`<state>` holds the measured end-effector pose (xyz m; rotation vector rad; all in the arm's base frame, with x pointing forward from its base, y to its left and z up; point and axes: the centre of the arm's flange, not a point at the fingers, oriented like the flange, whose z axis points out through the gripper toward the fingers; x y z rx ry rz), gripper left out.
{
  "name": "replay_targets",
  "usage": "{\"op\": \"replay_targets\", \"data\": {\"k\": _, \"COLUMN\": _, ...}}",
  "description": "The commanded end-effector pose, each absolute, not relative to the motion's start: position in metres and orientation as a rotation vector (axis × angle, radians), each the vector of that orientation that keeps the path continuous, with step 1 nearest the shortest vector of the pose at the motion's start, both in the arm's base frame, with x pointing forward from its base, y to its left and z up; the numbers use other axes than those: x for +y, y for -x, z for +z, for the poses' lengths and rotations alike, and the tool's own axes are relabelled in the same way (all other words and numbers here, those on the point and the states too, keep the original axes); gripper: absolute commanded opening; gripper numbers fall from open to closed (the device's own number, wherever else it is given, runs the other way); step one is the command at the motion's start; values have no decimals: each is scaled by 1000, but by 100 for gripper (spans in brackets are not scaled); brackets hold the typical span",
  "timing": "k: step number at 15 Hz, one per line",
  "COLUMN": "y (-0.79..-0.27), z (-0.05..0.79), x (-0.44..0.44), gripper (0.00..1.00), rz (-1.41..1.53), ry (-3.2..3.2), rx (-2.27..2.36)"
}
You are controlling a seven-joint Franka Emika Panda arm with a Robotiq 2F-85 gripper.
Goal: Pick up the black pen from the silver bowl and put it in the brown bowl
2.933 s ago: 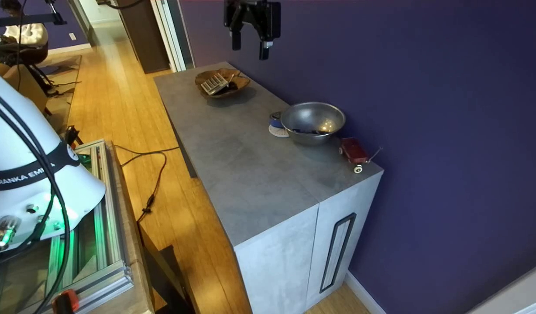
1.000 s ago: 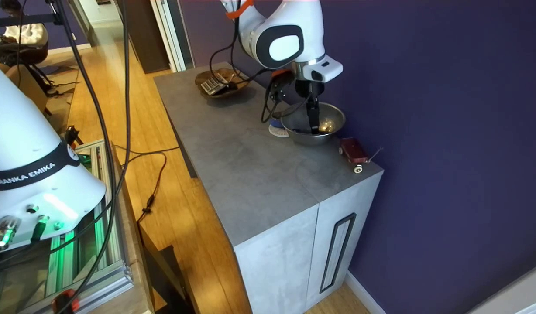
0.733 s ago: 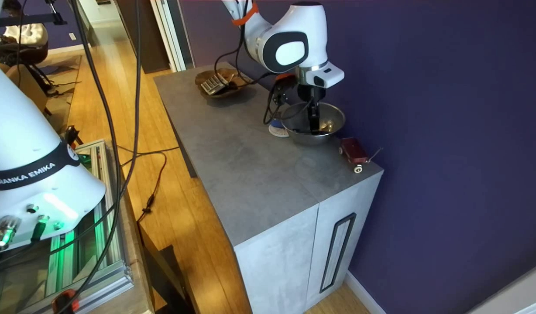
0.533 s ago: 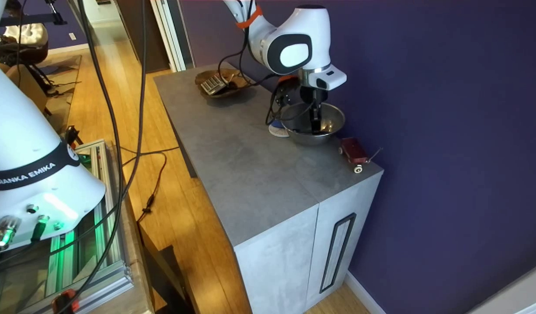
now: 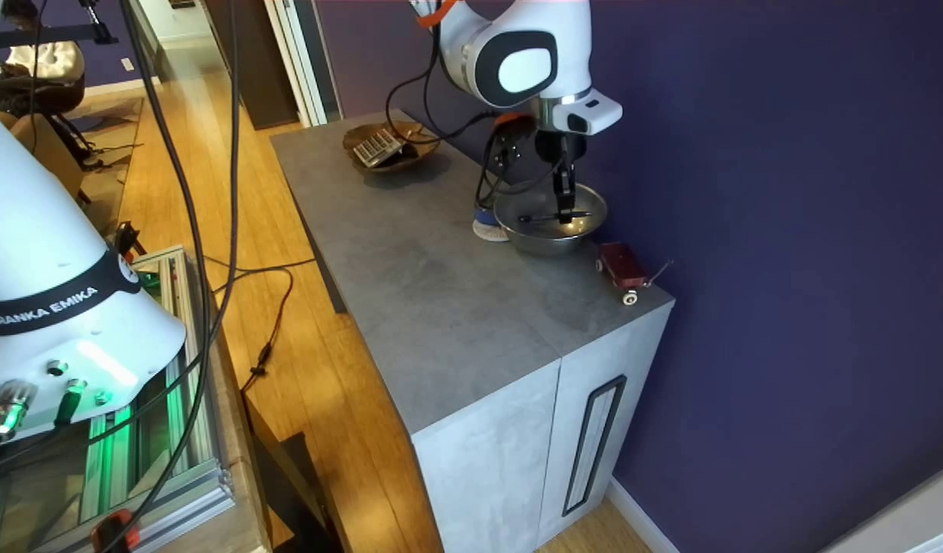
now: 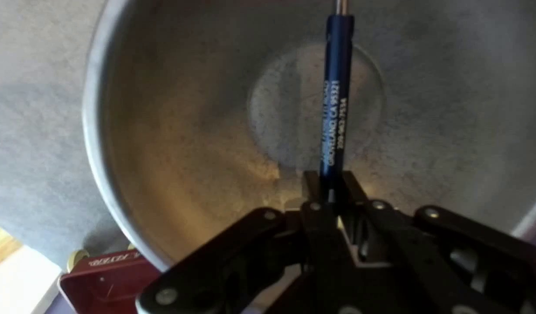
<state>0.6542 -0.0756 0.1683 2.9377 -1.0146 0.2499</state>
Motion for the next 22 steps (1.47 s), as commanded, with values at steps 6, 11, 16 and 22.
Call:
{"op": "replay_targets", "data": {"k": 6, "y": -562, "z": 281, "x": -10, "gripper": 3, "rz": 268, "ry": -3216, "rx": -384}}
{"op": "replay_targets", "data": {"k": 11, "y": -541, "z": 276, "x": 144, "gripper": 3, "rz": 213, "ry": -3278, "rx": 87}}
{"op": "replay_targets", "data": {"k": 16, "y": -526, "z": 270, "x": 200, "gripper": 13, "rz": 184, "ry": -3291, "rx": 245}}
{"op": "replay_targets", "data": {"k": 22, "y": -560, "z": 253, "x": 267, "gripper": 3, "rz": 227, "ry": -3241, "rx": 633}}
